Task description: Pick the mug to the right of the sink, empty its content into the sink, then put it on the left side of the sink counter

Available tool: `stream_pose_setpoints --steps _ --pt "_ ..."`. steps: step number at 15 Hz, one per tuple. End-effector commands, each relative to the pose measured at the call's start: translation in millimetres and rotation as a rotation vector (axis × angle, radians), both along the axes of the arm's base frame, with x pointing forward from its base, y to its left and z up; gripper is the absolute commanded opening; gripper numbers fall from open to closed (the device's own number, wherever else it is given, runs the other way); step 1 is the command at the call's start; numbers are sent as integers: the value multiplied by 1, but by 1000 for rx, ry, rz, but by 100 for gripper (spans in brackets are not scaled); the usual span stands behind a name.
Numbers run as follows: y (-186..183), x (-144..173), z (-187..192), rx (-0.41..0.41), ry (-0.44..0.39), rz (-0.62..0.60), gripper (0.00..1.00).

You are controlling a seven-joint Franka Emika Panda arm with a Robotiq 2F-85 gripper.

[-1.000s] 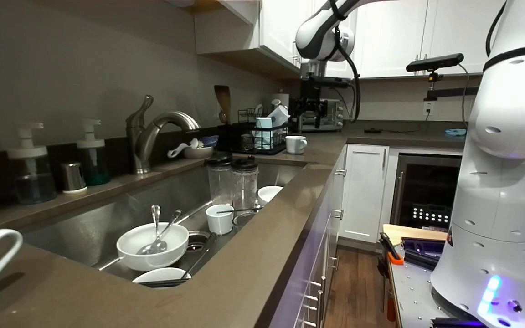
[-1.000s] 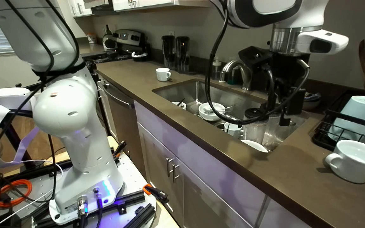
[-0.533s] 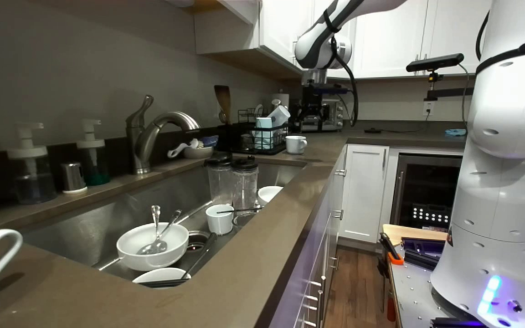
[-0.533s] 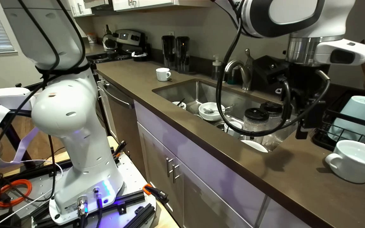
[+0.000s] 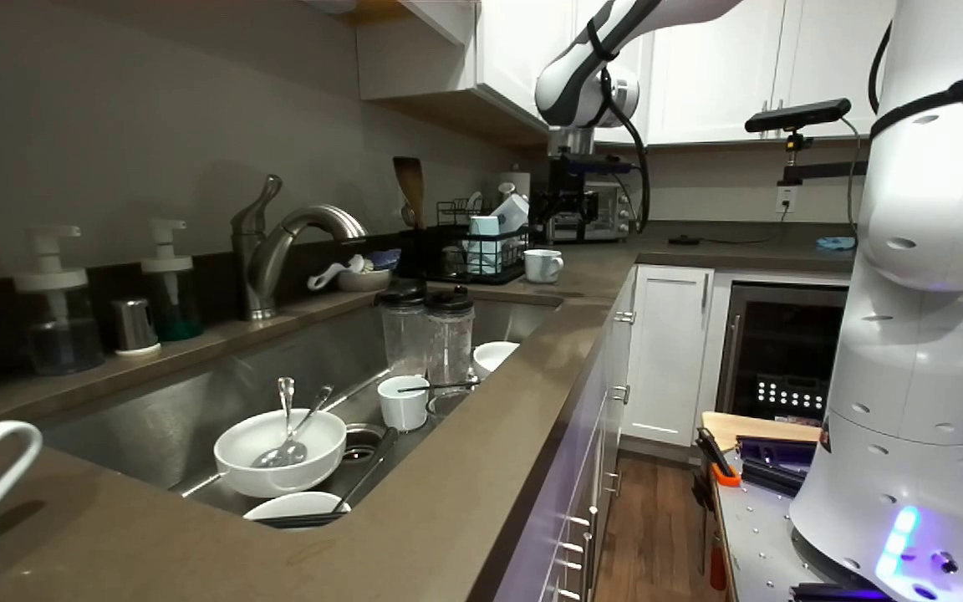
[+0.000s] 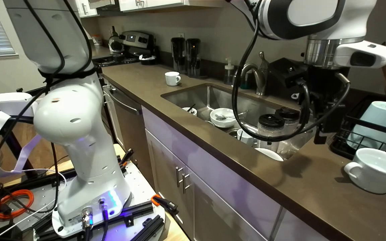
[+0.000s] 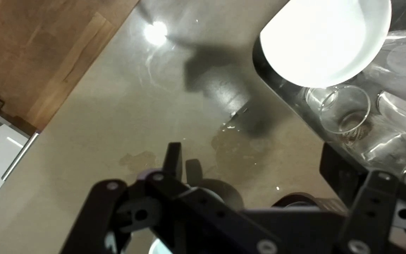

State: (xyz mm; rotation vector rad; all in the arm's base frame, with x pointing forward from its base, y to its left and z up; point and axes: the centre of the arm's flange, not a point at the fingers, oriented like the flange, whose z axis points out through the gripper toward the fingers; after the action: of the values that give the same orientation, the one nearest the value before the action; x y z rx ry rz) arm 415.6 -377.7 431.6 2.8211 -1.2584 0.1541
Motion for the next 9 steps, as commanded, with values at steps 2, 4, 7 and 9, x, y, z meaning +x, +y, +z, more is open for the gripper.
stream_pose_setpoints --steps 2,4,7,9 --pt "18 13 2 -24 -12 93 100" --pt "18 16 1 -29 -16 110 100" --pt "-1 14 -2 -36 -18 81 100" --pt "-20 7 -4 -26 -21 54 100"
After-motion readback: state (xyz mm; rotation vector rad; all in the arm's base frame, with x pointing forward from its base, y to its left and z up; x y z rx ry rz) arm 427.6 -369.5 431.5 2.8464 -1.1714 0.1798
